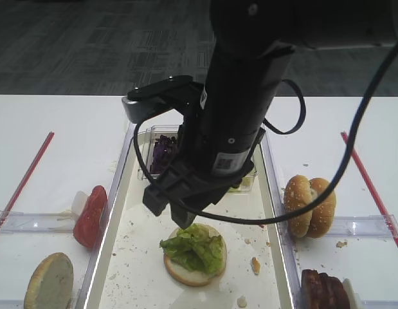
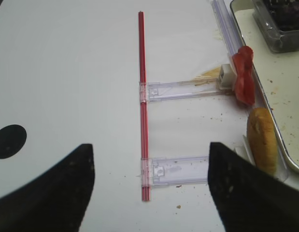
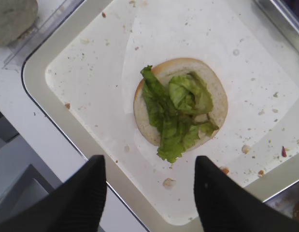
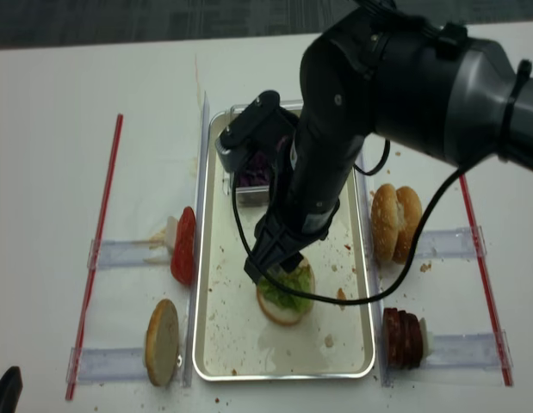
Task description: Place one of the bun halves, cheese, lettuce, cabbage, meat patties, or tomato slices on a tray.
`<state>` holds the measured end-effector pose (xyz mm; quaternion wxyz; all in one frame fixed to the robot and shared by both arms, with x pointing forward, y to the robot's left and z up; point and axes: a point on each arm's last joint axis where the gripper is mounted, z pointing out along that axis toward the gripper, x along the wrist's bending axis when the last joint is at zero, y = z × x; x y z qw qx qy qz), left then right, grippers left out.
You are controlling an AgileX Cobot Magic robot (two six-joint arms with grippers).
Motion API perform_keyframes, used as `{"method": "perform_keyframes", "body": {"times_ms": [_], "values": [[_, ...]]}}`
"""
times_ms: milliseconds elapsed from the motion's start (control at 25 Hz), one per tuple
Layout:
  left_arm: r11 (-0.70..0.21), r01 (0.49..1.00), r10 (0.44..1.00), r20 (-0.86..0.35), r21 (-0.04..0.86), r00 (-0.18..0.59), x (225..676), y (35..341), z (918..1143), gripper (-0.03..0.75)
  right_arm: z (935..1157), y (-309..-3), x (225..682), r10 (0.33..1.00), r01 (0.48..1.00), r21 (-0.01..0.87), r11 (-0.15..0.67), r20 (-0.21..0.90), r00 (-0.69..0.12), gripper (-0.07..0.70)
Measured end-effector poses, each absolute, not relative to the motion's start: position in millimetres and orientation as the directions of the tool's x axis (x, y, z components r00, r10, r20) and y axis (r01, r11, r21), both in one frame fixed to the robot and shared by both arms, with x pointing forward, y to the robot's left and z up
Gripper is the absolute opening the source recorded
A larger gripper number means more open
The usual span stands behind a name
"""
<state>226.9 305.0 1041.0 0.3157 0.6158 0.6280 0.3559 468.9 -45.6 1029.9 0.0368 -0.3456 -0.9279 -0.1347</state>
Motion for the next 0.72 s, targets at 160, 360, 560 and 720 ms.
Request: {"method": "perform_keyframes", "body": {"times_ms": [160, 360, 560, 720], "values": [[-0.012, 0.549, 0.998, 0.042, 0.836, -0.042, 226.9, 305.0, 1041.0, 0.491, 1029.7, -46.1, 468.8, 0.631, 0.65, 0.219, 0.728, 0.159, -0.76, 0.448], [-0.012, 0.549, 0.998, 0.042, 0.836, -0.042, 226.9, 305.0, 1041.0, 0.491, 1029.9, -45.8, 472.2, 0.629, 0.639, 0.247, 0.728, 0.13, -0.767, 0.448], [-0.012, 0.549, 0.998, 0.042, 0.836, -0.042, 226.9, 305.0, 1041.0, 0.491, 1029.9, -46.3, 472.9, 0.633, 0.643, 0.248, 0.724, 0.129, -0.763, 0.448], [-0.012, 0.549, 0.998, 0.042, 0.836, -0.042, 226.9, 305.0, 1041.0, 0.491, 1030.2, -56.3, 483.5, 0.668, 0.681, 0.25, 0.688, 0.148, -0.729, 0.448]]}}
